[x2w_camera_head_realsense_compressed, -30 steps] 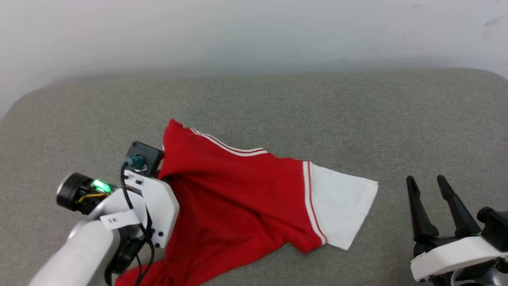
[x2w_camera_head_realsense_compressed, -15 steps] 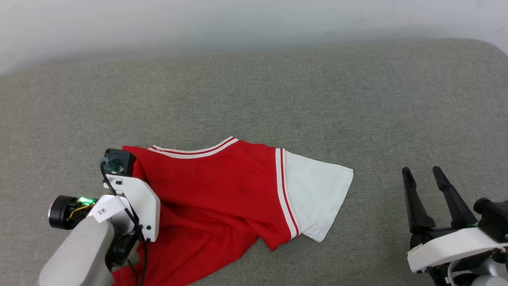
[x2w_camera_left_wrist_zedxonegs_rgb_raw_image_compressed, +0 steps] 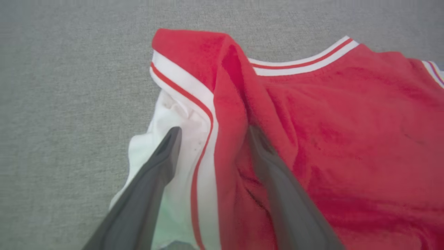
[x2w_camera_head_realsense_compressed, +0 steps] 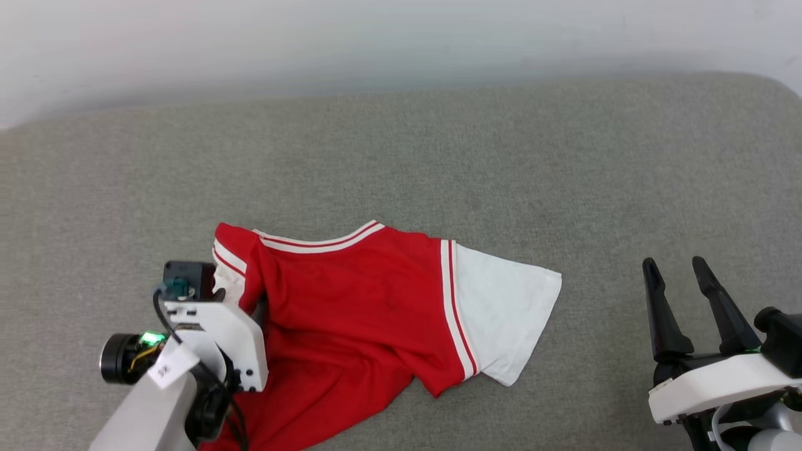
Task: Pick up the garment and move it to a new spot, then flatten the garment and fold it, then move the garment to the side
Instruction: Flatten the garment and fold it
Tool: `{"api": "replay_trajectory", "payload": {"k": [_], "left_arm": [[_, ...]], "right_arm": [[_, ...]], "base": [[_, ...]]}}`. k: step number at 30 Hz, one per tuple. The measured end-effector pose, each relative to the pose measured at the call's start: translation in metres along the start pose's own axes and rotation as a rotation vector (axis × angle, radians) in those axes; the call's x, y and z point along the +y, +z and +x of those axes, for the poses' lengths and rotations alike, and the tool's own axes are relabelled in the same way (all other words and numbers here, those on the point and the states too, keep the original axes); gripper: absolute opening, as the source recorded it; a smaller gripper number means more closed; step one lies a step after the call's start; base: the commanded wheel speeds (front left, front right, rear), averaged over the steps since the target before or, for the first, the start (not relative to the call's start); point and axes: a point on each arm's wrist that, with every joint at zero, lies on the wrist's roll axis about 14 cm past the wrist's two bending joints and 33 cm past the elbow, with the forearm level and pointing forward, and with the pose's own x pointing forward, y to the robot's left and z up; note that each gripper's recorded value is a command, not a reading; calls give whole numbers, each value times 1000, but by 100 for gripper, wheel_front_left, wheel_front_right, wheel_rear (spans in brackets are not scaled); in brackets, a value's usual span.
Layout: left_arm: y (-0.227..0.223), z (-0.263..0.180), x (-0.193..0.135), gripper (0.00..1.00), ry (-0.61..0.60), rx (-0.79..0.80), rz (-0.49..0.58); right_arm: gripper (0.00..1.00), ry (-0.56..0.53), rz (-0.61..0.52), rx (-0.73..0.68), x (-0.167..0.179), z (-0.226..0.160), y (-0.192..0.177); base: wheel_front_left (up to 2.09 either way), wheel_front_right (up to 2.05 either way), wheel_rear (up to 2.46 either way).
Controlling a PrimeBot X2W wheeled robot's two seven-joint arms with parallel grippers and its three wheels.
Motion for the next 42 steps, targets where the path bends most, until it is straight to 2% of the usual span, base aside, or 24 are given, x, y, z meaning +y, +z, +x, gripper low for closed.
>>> {"api": "replay_trajectory", "payload": {"k": [6, 12, 17, 21, 22, 23, 28, 31, 33, 42], "left_arm": [[9, -30, 5, 100, 41, -143, -53], [43, -64, 12, 100, 82, -387, -102], [67, -90, 20, 100, 120, -544, -111], [80, -105, 18, 100, 123, -619, -109], [80, -105, 18, 100, 123, -619, -109], [84, -111, 16, 100, 122, -648, -110], [92, -122, 13, 100, 123, -691, -108], [94, -123, 10, 100, 119, -697, -109], [92, -120, 8, 100, 117, -692, -115], [91, -99, 13, 100, 126, -675, -137]], "right_arm": [[100, 22, -8, -28, 7, -6, 13], [100, 44, -14, -35, 14, -12, 19], [100, 49, -17, 11, 16, -16, 12], [100, 21, 8, 153, 7, -25, -19], [100, 21, 8, 153, 7, -25, -19], [100, 8, 32, 241, 2, -29, -36], [100, 3, 78, 477, -4, -34, -79], [100, 27, 95, 536, -1, -28, -87], [100, 73, 82, 627, 4, -13, -96], [100, 199, -21, 803, 28, 37, -120]], "base": [[0, 0, 0], [0, 0, 0], [0, 0, 0], [0, 0, 0], [0, 0, 0], [0, 0, 0], [0, 0, 0], [0, 0, 0], [0, 0, 0], [0, 0, 0]]}}
